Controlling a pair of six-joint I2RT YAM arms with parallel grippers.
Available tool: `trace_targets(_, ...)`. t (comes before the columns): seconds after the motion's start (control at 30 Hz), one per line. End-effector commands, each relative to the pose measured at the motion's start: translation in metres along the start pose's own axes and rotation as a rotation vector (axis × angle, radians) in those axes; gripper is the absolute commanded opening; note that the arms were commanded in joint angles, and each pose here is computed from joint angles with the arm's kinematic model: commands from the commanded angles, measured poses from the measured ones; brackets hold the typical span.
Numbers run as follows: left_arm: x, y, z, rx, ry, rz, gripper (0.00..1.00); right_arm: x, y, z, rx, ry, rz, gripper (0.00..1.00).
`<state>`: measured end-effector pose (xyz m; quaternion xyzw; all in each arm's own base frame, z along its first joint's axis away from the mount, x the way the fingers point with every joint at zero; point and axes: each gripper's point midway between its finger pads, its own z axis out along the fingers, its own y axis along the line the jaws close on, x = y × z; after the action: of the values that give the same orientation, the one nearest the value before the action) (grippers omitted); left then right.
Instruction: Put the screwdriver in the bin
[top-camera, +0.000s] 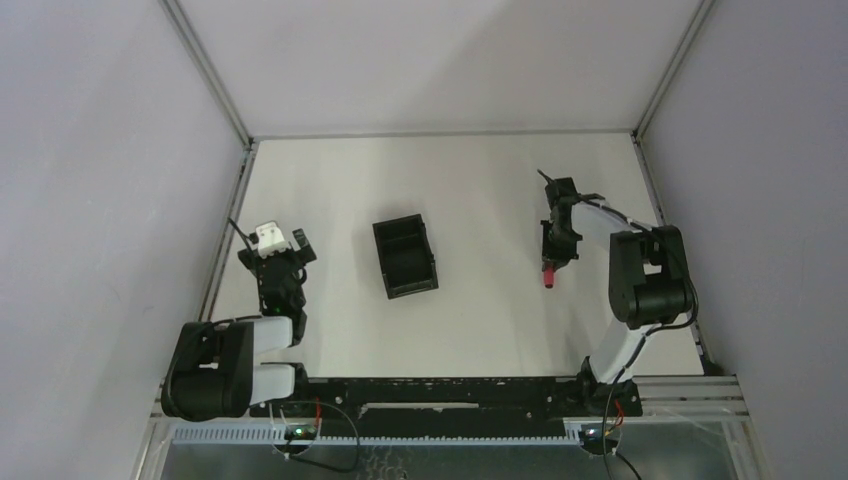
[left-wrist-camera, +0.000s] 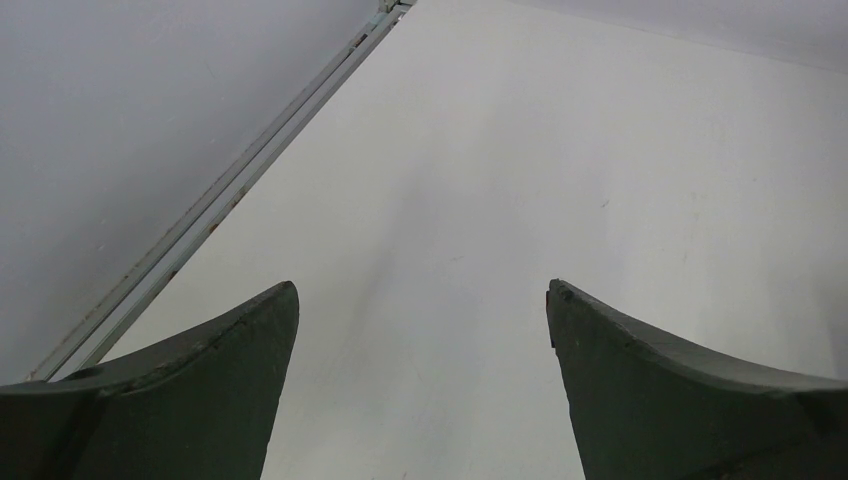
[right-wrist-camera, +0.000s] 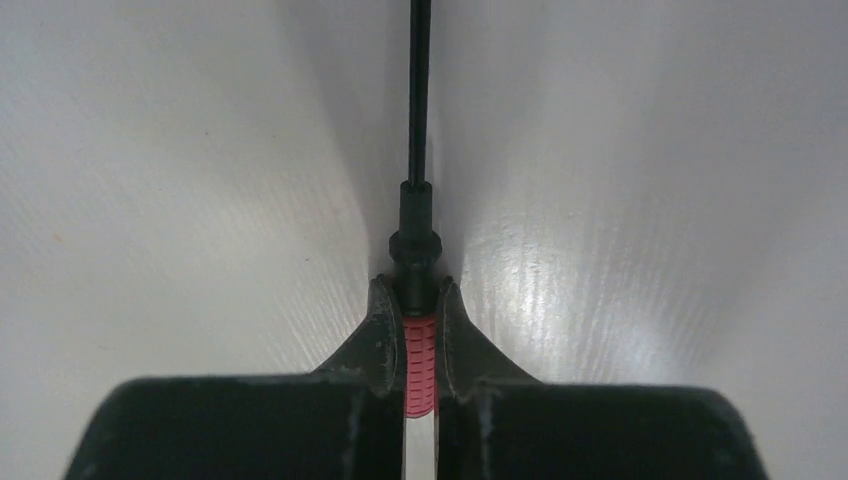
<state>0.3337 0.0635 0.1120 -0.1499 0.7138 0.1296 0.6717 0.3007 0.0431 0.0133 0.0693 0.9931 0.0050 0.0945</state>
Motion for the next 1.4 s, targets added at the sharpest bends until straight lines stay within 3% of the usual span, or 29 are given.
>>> trace_targets(0.0, -0.025, -0.006, 0.009, 0.012, -0.066, -0.018, 0.98, -0.020, -0.011, -0.029, 0.114, -0.033, -0.054, 0.00)
trace_targets(0.27, -0.024, -0.006, 0.009, 0.011, -0.066, -0.018, 0.98, -0.040, -0.006, -0.184, 0.103, -0.071, -0.036, 0.00)
trace_targets(0.43, -0.024, -0.006, 0.009, 0.013, -0.066, -0.018, 0.98, -0.052, 0.010, -0.224, 0.050, -0.195, -0.010, 0.00)
trace_targets(0.6, -0.025, -0.006, 0.009, 0.012, -0.066, -0.017, 0.98, -0.066, 0.091, -0.228, -0.180, -0.290, -0.058, 0.00)
trace_targets(0.77, -0.024, -0.006, 0.009, 0.012, -0.066, -0.018, 0.98, -0.042, 0.242, -0.242, -0.499, -0.357, -0.343, 0.00)
trace_targets(0.87, -0.025, -0.006, 0.009, 0.012, -0.067, -0.020, 0.98, -0.026, 0.299, -0.243, -0.577, -0.388, -0.512, 0.00)
trace_targets(1.17, -0.024, -0.006, 0.009, 0.011, -0.066, -0.018, 0.98, -0.014, 0.354, -0.162, -0.492, -0.432, -0.754, 0.00)
trace_targets(1.37, -0.024, -0.006, 0.009, 0.012, -0.065, -0.017, 0.98, 0.006, 0.356, -0.106, -0.400, -0.350, -0.820, 0.00)
